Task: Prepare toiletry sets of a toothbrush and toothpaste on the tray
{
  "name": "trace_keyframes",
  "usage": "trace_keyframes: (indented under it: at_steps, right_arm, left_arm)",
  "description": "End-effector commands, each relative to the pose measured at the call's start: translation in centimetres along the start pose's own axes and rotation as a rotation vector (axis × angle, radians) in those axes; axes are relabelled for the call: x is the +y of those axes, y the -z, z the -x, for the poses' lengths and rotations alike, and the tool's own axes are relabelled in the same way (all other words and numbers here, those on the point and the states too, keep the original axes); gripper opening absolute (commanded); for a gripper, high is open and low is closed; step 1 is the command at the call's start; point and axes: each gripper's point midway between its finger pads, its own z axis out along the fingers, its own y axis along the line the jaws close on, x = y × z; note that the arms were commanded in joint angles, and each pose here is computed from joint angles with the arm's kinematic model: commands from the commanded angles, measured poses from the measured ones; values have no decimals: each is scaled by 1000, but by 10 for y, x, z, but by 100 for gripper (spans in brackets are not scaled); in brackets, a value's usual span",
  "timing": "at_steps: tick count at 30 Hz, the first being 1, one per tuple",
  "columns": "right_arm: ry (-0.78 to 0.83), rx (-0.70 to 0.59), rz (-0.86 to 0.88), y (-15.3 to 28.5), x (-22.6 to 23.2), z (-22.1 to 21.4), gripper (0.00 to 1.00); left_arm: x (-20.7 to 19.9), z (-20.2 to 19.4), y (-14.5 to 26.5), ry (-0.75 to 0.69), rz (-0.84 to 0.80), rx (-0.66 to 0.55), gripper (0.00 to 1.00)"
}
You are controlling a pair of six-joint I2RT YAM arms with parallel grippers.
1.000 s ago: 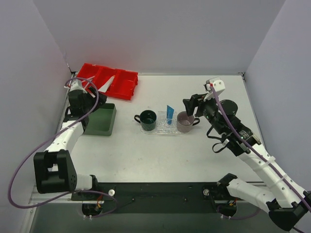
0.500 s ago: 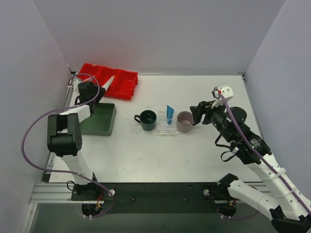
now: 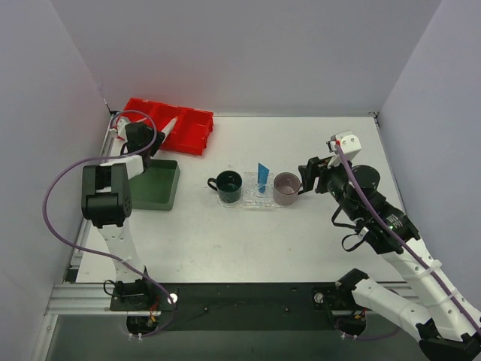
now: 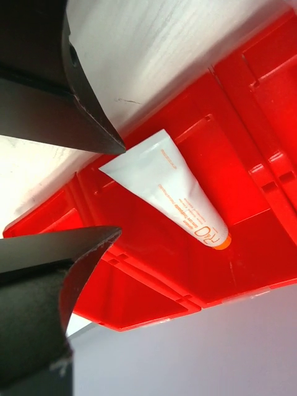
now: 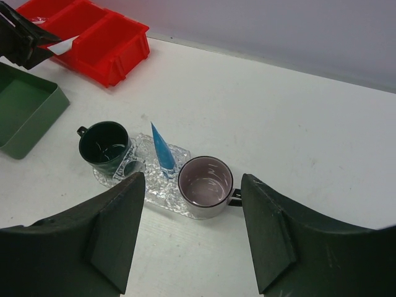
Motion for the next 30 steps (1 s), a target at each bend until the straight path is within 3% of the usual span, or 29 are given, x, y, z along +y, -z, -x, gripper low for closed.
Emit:
trace_keyframes:
  at_steps: [1,12,24,30]
  right_arm:
    - [6,-43,-33,1,-7,19,58]
    - [20,-31,-45,-2,-9,16,58]
    - [30,-3,-51,-6,-10,6,58]
    - [36,11,-50,-10,-10,2,58]
  left_arm:
    - [-18,13,-13,4,-62,-31,58]
    - [-11,10,-24,24,-51,-23,56]
    - [-27,20,-31,76,-119,-47,33]
    - [-32,26,-27,92,-145,-70,30]
